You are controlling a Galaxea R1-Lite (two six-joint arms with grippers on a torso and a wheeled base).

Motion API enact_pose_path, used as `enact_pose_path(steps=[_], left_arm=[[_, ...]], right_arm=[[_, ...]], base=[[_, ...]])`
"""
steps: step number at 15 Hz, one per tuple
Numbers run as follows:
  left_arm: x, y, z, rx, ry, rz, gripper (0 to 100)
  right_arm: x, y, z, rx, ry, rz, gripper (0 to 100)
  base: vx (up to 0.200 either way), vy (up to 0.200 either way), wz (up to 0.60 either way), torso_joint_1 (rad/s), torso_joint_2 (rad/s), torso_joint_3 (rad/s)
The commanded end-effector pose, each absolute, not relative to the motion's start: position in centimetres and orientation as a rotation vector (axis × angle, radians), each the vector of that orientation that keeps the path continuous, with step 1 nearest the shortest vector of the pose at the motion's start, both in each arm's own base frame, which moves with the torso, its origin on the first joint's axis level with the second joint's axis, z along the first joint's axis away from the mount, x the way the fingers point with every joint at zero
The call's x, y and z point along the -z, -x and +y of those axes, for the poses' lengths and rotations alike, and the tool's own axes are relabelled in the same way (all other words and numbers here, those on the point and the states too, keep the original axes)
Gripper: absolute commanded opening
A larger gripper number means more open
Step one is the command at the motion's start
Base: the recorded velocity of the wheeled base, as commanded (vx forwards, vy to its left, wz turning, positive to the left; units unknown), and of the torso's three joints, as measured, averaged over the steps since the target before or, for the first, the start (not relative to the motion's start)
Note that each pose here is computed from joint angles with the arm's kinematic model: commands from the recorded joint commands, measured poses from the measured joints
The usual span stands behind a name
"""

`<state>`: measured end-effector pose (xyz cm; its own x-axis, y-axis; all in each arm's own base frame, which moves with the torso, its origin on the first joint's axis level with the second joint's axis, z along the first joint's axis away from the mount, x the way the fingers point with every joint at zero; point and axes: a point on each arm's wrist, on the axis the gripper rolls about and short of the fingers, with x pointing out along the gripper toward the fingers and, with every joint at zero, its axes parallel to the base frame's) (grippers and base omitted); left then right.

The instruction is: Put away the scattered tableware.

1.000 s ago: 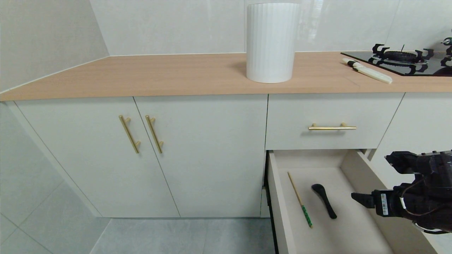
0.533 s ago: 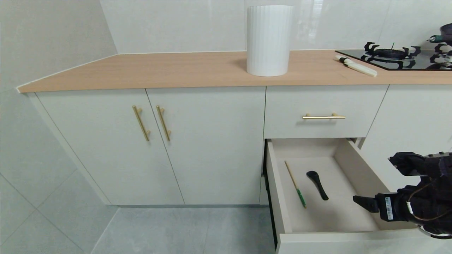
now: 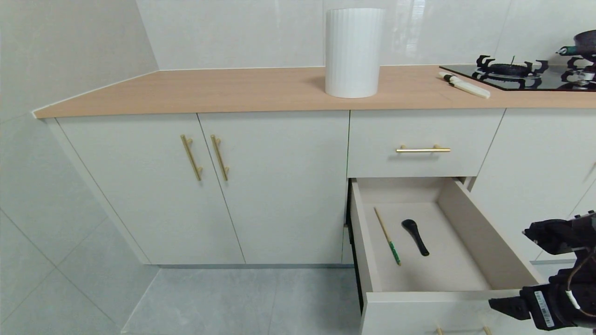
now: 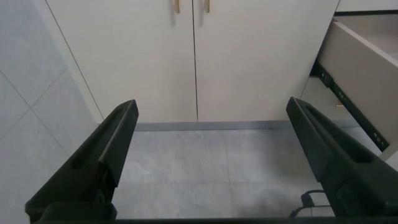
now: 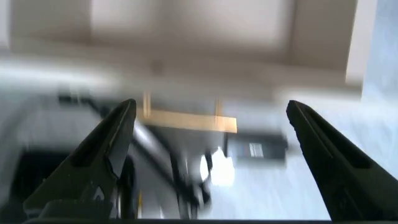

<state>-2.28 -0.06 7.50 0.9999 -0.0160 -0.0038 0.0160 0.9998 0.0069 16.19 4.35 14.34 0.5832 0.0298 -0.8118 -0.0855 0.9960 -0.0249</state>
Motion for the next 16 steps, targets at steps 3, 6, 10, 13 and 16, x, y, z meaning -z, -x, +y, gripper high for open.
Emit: enact_pose_path(steps=[3, 6, 10, 13, 16], left_arm=[[-7.5, 2.3, -0.1, 0.015, -0.008, 0.005, 100], [-7.5, 2.3, -0.1, 0.015, -0.008, 0.005, 100], [-7.5, 2.3, -0.1, 0.015, -0.006, 0.005, 100], [-7.5, 2.3, -0.1, 0.015, -0.006, 0.005, 100], [-7.5, 2.3, -0.1, 0.015, -0.006, 0.005, 100]], right_arm=[[-14.9, -17.4, 5.4, -0.109, 0.027, 1.017, 100], [-11.7, -19.2, 6.9, -0.072, 0.027, 1.177, 100], [-11.0, -19.9, 7.3, -0.062, 0.024, 1.191, 100], [-10.9, -20.2, 7.3, -0.031, 0.020, 1.149, 100], [-10.3, -20.4, 7.3, 0.015, 0.024, 1.080, 100]], base=[[0.000, 0.000, 0.00, 0.000, 0.00, 0.000], [0.000, 0.000, 0.00, 0.000, 0.00, 0.000], [0.000, 0.000, 0.00, 0.000, 0.00, 0.000], [0.000, 0.000, 0.00, 0.000, 0.00, 0.000], [0.000, 0.000, 0.00, 0.000, 0.00, 0.000]])
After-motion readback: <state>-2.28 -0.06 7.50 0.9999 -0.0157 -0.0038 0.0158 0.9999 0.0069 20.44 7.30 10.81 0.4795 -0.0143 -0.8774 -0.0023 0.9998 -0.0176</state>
